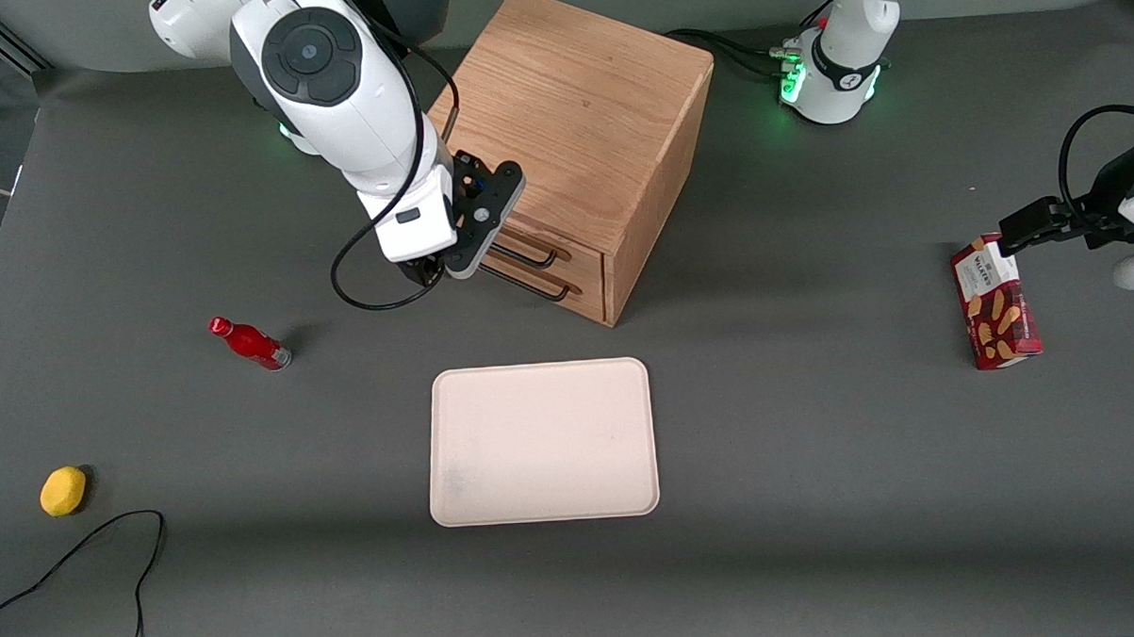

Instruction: Open upper drawer

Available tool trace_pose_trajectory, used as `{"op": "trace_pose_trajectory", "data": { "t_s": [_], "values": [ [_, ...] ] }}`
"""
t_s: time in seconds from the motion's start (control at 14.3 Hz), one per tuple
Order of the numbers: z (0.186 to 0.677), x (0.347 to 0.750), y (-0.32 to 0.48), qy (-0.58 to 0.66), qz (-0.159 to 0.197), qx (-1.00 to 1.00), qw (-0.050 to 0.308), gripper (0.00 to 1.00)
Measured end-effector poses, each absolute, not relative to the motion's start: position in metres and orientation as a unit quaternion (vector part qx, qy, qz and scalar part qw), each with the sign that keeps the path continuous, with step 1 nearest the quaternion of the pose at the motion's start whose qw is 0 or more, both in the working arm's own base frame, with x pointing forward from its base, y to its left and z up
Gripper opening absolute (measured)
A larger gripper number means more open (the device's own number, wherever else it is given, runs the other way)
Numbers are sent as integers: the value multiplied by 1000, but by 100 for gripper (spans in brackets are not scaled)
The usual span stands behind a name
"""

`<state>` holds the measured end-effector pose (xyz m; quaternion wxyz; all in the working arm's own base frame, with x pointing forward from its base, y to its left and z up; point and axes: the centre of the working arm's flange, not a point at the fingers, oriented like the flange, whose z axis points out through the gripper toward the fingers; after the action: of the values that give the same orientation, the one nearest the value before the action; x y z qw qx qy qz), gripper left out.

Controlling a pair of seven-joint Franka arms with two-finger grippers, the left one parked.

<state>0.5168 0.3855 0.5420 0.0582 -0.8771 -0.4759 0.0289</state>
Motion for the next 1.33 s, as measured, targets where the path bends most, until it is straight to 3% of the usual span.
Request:
{"op": "trace_pose_trajectory", "data": {
  "t_s": [0.7,1.33],
  "values": [
    [534,515,386,-519,37,-852,65,100],
    [480,511,391,-516,41,-853,63,100]
  ]
}}
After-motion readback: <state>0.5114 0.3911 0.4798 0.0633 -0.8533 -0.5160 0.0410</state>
